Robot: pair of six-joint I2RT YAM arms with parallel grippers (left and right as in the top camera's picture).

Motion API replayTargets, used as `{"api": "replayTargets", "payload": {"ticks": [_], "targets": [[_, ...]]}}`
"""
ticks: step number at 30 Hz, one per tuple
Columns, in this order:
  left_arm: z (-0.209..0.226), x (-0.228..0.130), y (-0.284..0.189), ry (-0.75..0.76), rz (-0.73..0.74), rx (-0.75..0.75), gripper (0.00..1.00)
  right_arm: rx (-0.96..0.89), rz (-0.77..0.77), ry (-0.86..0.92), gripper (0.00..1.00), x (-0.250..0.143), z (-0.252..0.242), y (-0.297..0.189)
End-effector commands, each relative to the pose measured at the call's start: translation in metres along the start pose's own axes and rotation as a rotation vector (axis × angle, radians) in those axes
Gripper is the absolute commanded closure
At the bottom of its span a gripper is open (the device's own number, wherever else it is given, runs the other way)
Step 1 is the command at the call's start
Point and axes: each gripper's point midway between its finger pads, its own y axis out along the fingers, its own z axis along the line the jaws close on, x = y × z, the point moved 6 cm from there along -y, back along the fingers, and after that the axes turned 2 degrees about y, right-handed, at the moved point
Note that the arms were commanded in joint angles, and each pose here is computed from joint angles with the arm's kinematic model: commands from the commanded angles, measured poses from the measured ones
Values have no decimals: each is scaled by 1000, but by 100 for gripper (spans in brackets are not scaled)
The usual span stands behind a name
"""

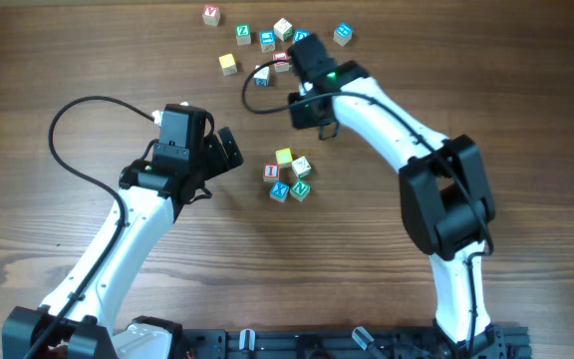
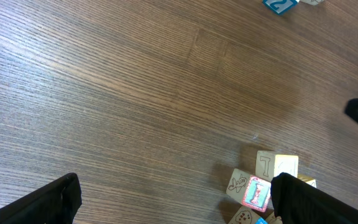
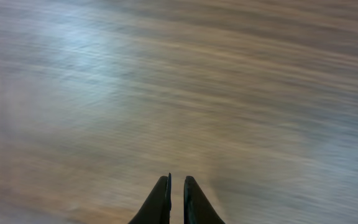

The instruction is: Form a circle

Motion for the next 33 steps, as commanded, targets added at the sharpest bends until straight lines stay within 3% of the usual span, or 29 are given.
{"api": "replayTargets", "payload": {"ticks": [1, 11, 12, 13, 14, 16, 26, 33], "targets": [[0, 3, -1, -12, -9, 3, 0, -61, 18, 91, 89, 5, -40, 5], [0, 3, -1, -12, -9, 3, 0, -166, 105, 327, 84, 1, -172, -5], [0, 3, -1, -12, -9, 3, 0, -171, 106, 346, 80, 0, -181, -7], [0, 3, -1, -12, -9, 3, 0, -177, 104, 369, 65, -1, -192, -8], [0, 3, -1, -12, -9, 3, 0, -184, 99, 394, 40, -1, -204, -9], [0, 3, -1, -12, -9, 3, 0, -191, 93, 420, 0, -1, -217, -11], [0, 3, -1, -12, -9, 3, 0, -180, -125, 445, 0, 36, -240, -14], [0, 3, -1, -12, -10, 3, 0, -173, -190, 441, 1, 48, -241, -16]]}}
